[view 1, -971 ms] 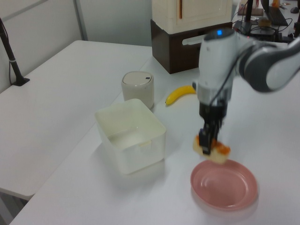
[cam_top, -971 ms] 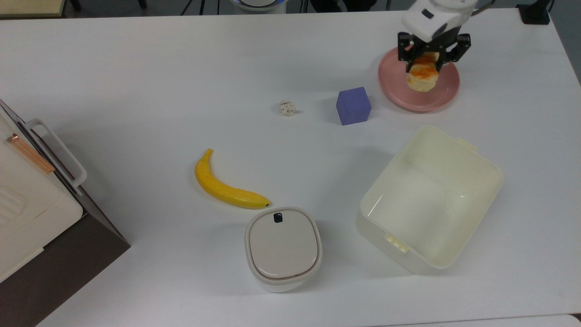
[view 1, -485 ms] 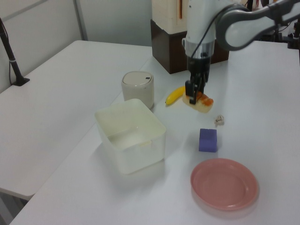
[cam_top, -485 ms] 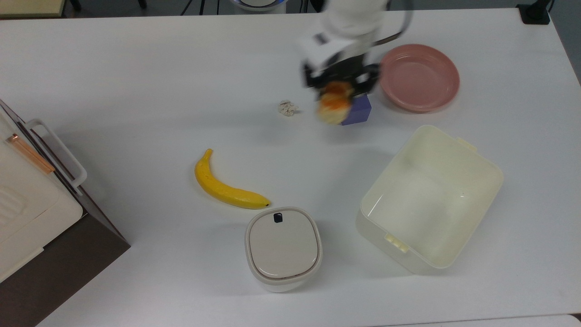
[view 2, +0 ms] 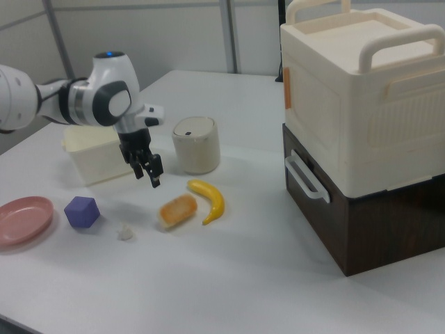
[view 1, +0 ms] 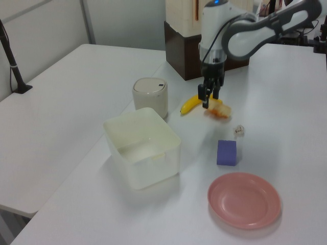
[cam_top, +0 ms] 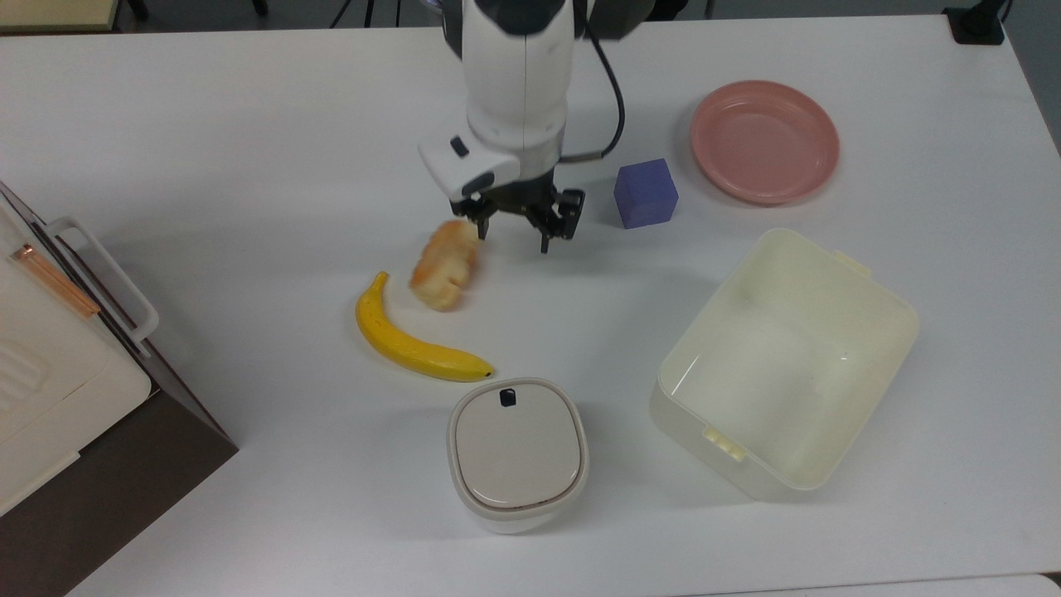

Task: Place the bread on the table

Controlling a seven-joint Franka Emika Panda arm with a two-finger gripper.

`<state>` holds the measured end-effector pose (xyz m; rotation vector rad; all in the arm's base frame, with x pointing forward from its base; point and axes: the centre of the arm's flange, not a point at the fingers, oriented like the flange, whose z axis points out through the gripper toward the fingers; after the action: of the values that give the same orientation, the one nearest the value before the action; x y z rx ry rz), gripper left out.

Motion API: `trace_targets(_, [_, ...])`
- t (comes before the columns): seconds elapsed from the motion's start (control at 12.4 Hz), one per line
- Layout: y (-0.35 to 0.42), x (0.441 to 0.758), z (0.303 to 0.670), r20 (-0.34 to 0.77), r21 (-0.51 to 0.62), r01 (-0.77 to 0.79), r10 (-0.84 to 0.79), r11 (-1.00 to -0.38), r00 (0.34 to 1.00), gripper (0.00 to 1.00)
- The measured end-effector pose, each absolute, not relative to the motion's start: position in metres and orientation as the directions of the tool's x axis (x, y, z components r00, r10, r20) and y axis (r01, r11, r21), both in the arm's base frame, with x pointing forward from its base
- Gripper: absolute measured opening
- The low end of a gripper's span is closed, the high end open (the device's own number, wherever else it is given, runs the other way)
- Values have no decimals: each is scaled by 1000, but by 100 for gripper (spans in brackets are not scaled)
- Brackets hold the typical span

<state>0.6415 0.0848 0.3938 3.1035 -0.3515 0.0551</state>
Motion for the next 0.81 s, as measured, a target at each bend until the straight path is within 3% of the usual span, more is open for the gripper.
trace_targets(0.16, [85, 644, 382, 30, 18, -225, -224, -974, 974, 76])
trace_targets(0.4, [84, 647, 395, 52, 10, -228, -227, -974, 972, 100])
trace_targets(0.81, [79, 636, 449, 41, 12, -206, -205, -979, 978, 100])
